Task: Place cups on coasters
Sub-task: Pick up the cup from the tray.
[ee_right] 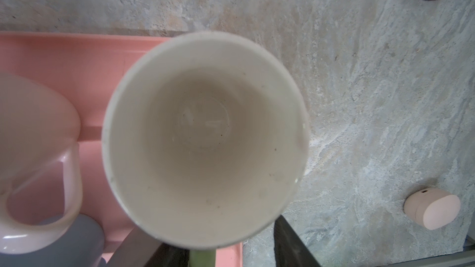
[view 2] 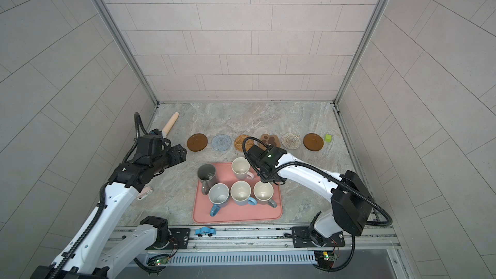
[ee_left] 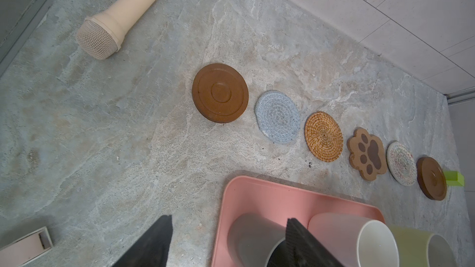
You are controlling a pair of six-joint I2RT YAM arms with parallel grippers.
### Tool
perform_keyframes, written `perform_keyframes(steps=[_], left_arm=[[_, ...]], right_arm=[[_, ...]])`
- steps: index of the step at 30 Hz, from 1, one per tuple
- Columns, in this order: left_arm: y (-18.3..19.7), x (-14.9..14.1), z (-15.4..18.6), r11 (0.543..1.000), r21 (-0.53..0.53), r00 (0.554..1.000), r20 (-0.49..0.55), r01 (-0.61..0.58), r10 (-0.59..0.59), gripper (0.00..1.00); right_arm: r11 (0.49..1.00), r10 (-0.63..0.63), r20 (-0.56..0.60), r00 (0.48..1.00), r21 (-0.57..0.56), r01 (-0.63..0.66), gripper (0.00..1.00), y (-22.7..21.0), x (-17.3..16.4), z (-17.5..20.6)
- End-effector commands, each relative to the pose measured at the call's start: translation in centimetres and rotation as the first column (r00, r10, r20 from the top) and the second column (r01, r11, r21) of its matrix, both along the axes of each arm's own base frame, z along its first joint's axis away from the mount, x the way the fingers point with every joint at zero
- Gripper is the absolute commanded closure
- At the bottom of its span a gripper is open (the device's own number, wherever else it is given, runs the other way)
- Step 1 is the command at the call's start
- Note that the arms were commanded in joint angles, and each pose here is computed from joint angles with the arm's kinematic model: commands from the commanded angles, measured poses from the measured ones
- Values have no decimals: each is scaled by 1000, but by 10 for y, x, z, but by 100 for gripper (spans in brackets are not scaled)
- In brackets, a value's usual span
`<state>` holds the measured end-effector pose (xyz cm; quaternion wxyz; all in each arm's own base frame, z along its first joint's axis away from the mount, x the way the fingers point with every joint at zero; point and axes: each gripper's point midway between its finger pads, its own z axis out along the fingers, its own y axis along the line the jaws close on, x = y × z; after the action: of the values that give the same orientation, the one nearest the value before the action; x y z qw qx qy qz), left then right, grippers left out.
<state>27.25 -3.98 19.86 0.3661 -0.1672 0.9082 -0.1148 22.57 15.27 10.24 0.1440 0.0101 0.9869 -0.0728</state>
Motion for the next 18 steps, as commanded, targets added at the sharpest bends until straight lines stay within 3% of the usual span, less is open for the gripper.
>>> perform_keyframes(steps=[1, 18], left_arm=[[3, 5, 8, 1000, 5, 999, 28, -16, 16, 23], [5, 5, 7, 999, 6, 999, 26, -32, 32, 23]], right_arm=[[1000, 11, -7, 1000, -15, -11, 47, -8, -1, -3], [992, 127, -26, 992, 18, -126, 64, 0, 3, -14]])
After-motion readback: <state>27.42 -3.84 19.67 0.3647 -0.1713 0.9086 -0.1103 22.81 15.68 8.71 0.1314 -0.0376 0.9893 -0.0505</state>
